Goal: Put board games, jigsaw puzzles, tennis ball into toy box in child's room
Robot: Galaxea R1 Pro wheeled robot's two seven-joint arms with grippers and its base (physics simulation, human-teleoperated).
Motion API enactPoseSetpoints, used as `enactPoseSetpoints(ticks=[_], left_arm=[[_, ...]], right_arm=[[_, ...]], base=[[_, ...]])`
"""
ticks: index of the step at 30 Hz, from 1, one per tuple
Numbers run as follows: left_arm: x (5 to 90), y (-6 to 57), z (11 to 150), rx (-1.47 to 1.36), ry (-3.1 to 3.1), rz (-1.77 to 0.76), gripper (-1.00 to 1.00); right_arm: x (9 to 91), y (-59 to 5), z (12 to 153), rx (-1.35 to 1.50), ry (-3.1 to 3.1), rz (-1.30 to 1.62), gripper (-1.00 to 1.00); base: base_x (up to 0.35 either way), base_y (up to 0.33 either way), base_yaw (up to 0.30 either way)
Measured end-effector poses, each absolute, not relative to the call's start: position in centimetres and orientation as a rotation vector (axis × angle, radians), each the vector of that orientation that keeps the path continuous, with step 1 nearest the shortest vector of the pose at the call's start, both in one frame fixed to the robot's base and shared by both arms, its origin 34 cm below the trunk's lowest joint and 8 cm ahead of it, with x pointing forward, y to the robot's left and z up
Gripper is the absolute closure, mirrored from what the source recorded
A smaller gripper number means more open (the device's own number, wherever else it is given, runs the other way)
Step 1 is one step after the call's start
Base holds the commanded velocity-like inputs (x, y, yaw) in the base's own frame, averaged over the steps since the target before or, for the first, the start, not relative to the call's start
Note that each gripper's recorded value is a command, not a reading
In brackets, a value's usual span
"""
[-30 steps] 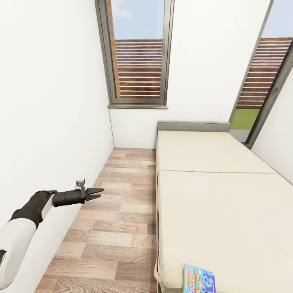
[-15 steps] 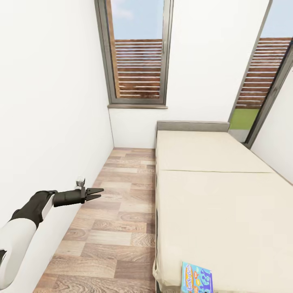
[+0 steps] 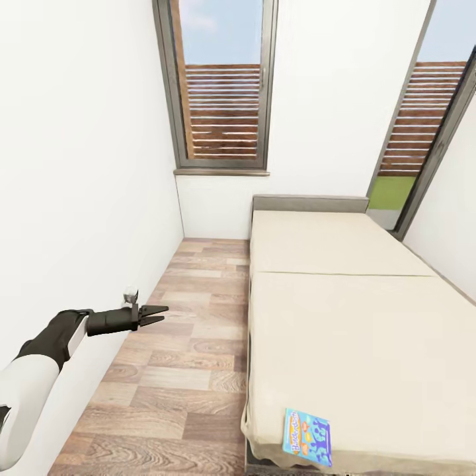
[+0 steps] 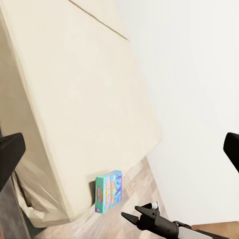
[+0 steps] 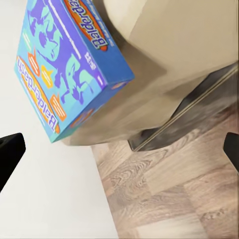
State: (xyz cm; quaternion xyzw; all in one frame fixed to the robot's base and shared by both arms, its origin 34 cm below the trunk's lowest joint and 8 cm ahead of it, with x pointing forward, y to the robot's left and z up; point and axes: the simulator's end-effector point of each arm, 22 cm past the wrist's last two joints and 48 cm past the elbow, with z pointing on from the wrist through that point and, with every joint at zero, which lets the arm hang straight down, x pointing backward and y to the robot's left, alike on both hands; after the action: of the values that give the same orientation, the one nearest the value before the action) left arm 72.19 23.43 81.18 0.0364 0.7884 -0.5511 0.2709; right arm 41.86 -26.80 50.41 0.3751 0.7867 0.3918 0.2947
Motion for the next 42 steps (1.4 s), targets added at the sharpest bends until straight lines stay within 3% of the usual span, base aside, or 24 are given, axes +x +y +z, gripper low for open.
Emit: enactPoseSetpoints(ticks=[42], left_arm=[[72.13, 23.53, 80.67, 0.096, 2.124, -1.484, -1.00]], right_arm=[[41.77, -26.74, 49.84, 0.996, 2.096, 1.044, -1.00]], base=[[-0.030, 0.027, 0.000]])
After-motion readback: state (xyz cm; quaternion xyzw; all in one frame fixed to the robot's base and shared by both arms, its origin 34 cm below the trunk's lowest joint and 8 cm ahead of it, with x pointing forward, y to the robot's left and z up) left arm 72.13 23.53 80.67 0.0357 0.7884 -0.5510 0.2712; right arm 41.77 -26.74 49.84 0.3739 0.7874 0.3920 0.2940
